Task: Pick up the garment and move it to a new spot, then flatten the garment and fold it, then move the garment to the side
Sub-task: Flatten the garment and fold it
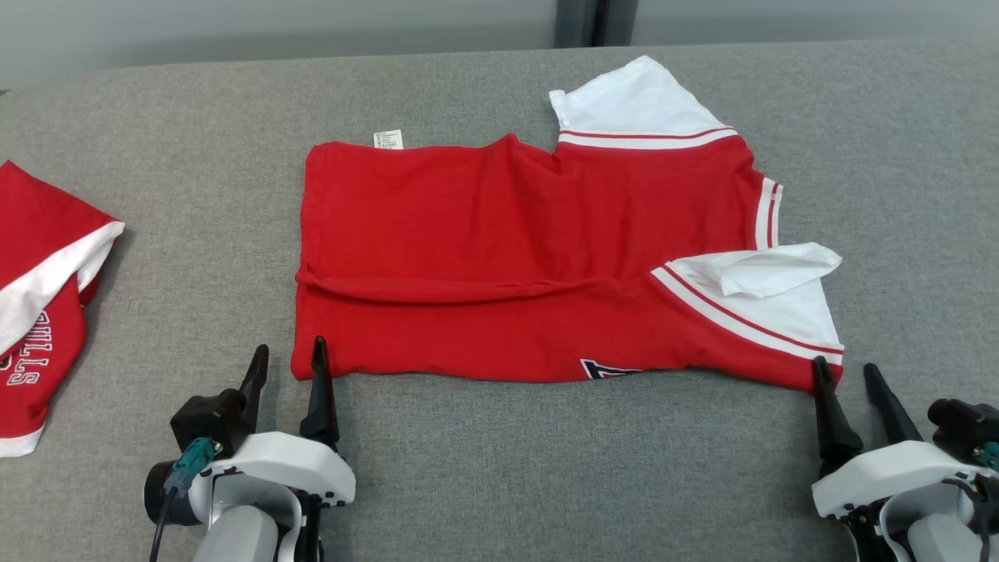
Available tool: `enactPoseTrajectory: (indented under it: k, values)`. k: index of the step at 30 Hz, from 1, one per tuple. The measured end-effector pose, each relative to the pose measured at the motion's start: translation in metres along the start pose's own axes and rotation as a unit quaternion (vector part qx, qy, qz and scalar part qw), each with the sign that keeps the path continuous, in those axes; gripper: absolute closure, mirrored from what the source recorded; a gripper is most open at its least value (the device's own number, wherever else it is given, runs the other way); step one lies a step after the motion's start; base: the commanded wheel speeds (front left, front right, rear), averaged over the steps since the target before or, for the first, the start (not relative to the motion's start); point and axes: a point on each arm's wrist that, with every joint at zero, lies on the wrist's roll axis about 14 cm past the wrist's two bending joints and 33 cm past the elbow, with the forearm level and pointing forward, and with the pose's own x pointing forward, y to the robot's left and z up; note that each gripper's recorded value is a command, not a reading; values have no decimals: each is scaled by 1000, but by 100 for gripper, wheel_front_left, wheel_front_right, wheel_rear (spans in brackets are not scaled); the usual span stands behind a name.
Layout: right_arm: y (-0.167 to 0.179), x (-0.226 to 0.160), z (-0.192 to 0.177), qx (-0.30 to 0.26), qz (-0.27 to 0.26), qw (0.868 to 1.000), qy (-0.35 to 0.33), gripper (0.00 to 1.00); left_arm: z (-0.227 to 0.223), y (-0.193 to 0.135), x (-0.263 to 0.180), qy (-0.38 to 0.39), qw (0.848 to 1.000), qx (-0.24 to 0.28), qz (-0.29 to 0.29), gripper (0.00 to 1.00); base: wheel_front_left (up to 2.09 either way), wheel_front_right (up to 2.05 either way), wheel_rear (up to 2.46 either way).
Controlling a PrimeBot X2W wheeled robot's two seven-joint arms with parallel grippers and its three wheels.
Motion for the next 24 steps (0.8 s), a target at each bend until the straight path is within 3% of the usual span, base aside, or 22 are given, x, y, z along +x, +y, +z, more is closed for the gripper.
enactPoseTrajectory:
  k: [6,7,8,9,10,24]
  values:
    - [11,10,-16,-14,25,999,34,0,-1,4,0,2,1000,2,5,0,0,0,0]
    - [13,11,-18,-17,30,999,39,14,-1,5,0,2,1000,2,6,0,0,0,0]
    - [15,11,-20,-19,36,998,43,55,-1,6,0,2,1000,2,7,0,0,0,0]
    - [18,11,-21,-22,42,998,47,72,-1,6,0,2,1000,2,8,0,0,0,0]
    - [19,11,-22,-26,46,997,49,100,0,7,0,1,1000,2,8,0,0,0,0]
    - [6,17,10,-38,45,998,13,100,-27,-5,3,46,999,-18,-9,0,0,0,0]
